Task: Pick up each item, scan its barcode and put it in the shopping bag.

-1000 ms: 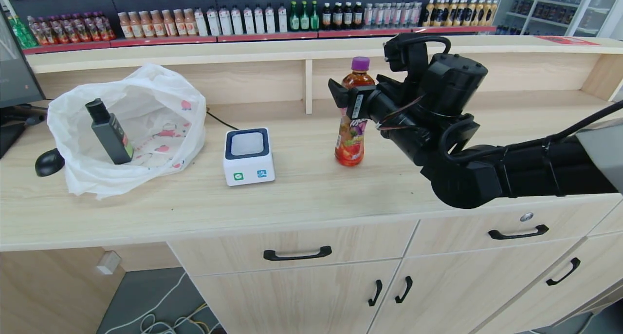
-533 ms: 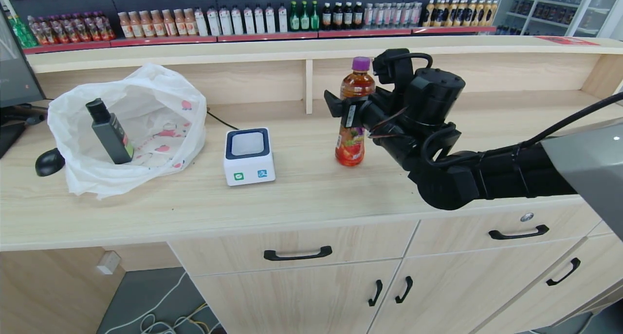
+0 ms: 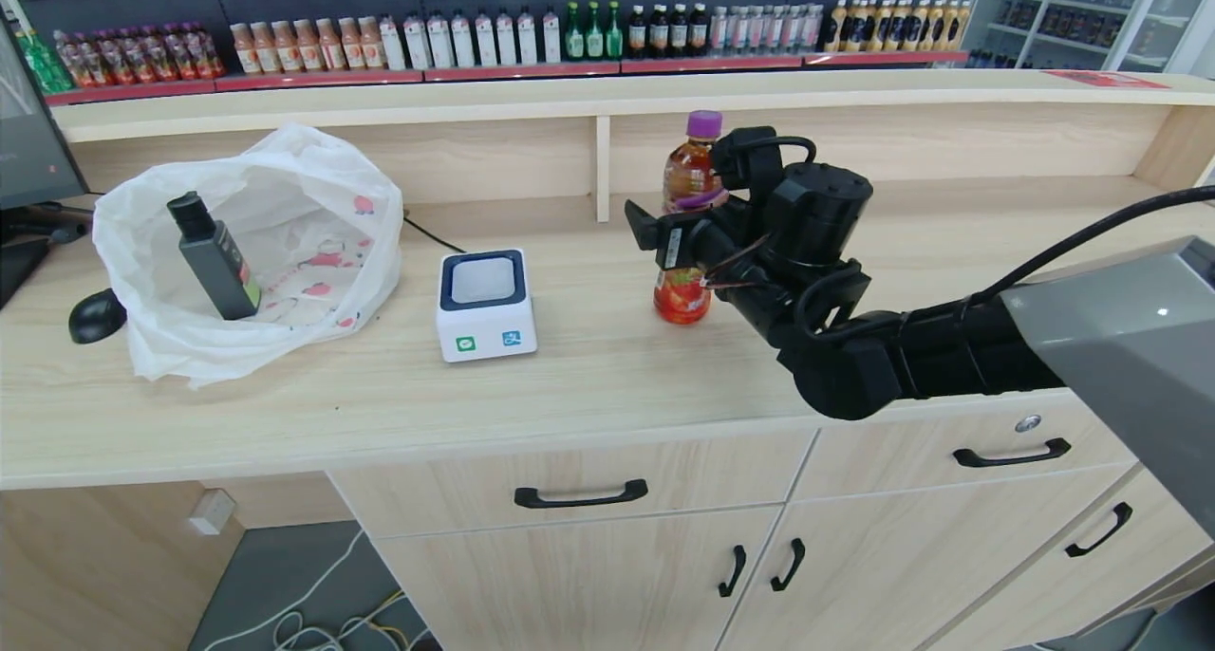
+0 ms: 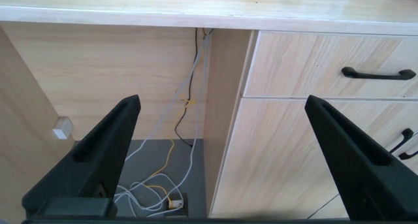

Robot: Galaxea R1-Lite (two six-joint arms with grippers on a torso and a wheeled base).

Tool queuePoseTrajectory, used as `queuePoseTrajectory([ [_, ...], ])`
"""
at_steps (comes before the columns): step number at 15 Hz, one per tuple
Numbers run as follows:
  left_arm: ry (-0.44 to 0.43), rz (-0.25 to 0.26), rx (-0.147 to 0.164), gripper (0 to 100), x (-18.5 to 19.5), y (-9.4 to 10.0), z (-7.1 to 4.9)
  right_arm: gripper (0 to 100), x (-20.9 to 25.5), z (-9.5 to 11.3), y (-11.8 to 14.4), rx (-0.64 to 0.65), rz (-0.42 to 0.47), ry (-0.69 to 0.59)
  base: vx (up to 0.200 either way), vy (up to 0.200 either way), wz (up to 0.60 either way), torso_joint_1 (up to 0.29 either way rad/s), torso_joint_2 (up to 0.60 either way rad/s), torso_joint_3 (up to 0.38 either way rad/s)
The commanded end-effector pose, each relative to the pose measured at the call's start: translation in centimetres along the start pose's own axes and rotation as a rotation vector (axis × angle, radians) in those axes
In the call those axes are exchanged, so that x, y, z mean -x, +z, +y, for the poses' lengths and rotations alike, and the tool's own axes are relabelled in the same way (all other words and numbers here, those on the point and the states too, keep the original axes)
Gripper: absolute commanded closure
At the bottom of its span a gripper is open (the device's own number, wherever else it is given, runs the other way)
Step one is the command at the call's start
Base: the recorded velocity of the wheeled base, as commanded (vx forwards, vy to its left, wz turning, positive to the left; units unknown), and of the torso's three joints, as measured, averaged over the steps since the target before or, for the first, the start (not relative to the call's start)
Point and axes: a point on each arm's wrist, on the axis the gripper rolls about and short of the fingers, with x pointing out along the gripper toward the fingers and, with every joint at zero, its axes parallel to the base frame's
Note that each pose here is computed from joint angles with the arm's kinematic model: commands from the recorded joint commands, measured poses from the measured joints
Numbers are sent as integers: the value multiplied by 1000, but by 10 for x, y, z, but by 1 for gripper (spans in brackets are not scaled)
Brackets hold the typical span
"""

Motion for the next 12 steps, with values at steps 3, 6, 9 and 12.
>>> queuePoseTrajectory([
  [3,0,0,0,0,0,0,0,0,-1,1,-8,3,16,1,0,0,0,0,0,0],
  [6,0,0,0,0,0,0,0,0,-2,2,-13,4,16,2,0,0,0,0,0,0],
  [9,0,0,0,0,0,0,0,0,-3,4,-14,2,7,5,0,0,0,0,0,0],
  [12,0,0,0,0,0,0,0,0,-3,5,-16,2,8,5,0,0,0,0,0,0],
])
